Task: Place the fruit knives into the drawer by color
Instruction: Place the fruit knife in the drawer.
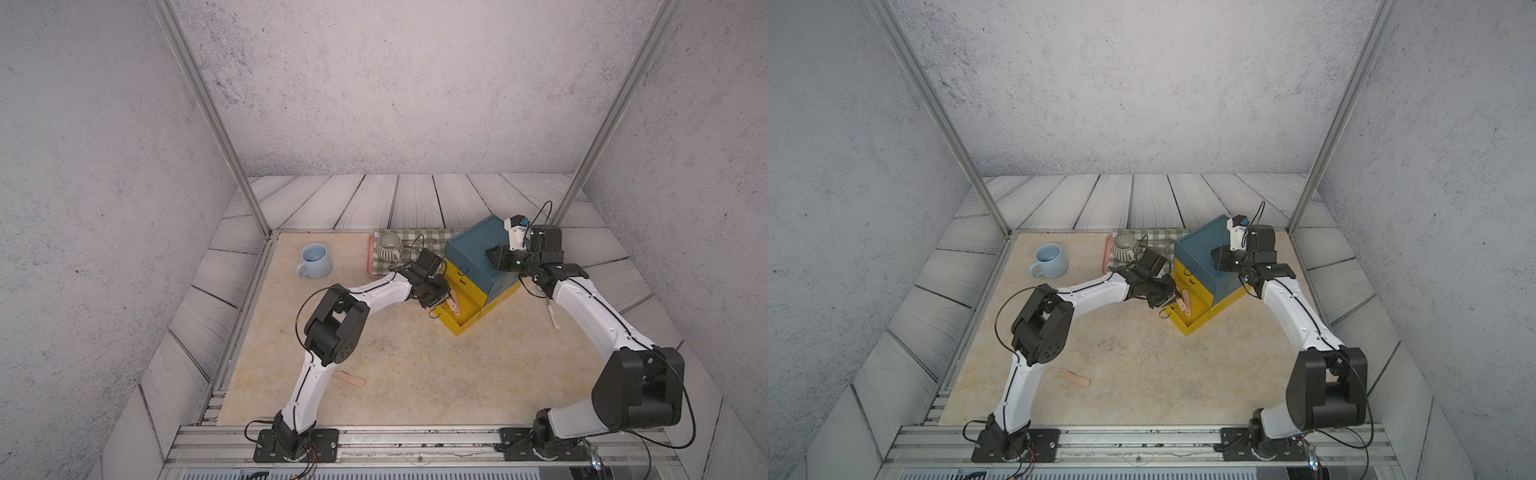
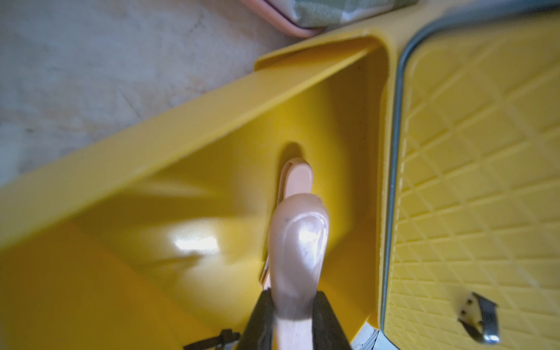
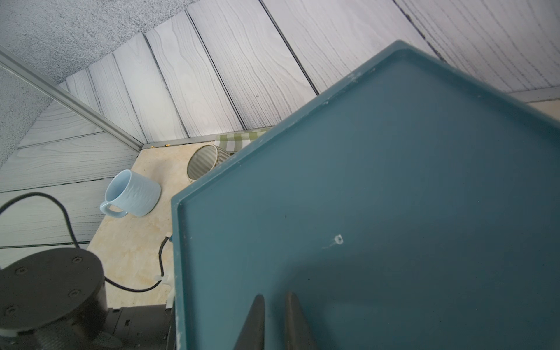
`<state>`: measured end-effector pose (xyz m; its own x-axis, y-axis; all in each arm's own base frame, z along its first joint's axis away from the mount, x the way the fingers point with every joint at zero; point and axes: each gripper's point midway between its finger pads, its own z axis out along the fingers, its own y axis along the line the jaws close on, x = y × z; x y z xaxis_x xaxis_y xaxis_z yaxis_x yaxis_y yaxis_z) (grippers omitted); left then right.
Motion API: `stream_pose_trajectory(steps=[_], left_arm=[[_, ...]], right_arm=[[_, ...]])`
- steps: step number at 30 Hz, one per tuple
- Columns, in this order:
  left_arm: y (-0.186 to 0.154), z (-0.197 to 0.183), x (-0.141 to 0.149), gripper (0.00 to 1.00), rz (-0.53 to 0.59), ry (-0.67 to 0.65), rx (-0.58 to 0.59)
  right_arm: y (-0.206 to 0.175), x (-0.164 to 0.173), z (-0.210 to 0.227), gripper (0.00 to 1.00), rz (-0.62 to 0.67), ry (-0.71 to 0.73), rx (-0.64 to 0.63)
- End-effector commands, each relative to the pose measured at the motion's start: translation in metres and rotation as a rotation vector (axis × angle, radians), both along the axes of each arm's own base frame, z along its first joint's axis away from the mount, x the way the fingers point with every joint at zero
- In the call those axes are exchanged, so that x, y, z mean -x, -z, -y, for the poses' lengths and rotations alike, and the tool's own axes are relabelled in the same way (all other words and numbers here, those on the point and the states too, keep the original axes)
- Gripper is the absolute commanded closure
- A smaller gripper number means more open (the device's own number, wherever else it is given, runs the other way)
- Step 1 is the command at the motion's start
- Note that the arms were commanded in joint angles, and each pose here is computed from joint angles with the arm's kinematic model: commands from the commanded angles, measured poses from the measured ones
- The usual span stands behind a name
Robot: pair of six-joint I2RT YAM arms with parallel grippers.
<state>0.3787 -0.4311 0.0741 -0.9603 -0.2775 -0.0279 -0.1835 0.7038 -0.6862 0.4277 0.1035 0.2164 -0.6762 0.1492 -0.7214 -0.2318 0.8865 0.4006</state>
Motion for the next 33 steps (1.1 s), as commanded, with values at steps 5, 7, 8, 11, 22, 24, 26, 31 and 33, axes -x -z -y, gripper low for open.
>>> stream_pose_trajectory(steps=[5, 7, 8, 11, 22, 24, 26, 31, 33], left_arm=[[0.011, -0.001, -0.002, 0.7, -0.01, -0.009, -0.033], [0.011, 0.0, -0.003, 0.68, -0.007, -0.007, -0.031], [0.01, 0.0, -0.003, 0.68, -0.007, -0.007, -0.03], [0.008, 0.002, -0.004, 0.67, -0.003, -0.006, -0.028], [-0.082, 0.0, -0.018, 0.67, 0.181, 0.007, -0.003], [-0.102, -0.008, -0.016, 0.67, 0.217, 0.008, -0.012], [-0.121, -0.019, -0.01, 0.67, 0.251, 0.012, -0.035], [-0.146, -0.073, 0.02, 0.67, 0.27, -0.017, -0.161], [-0.144, -0.105, 0.038, 0.63, 0.26, -0.036, -0.252]], right_arm=[[0.156, 0.114, 0.023, 0.84, -0.704, 0.052, 0.134], [0.156, 0.114, 0.023, 0.84, -0.705, 0.052, 0.135], [0.156, 0.114, 0.023, 0.84, -0.702, 0.051, 0.135], [0.156, 0.114, 0.023, 0.84, -0.704, 0.052, 0.136], [0.155, 0.114, 0.023, 0.84, -0.7, 0.054, 0.138], [0.154, 0.113, 0.024, 0.84, -0.697, 0.058, 0.138], [0.152, 0.112, 0.024, 0.84, -0.689, 0.057, 0.137], [0.15, 0.111, 0.023, 0.84, -0.686, 0.054, 0.133], [0.149, 0.11, 0.022, 0.84, -0.684, 0.055, 0.128]])
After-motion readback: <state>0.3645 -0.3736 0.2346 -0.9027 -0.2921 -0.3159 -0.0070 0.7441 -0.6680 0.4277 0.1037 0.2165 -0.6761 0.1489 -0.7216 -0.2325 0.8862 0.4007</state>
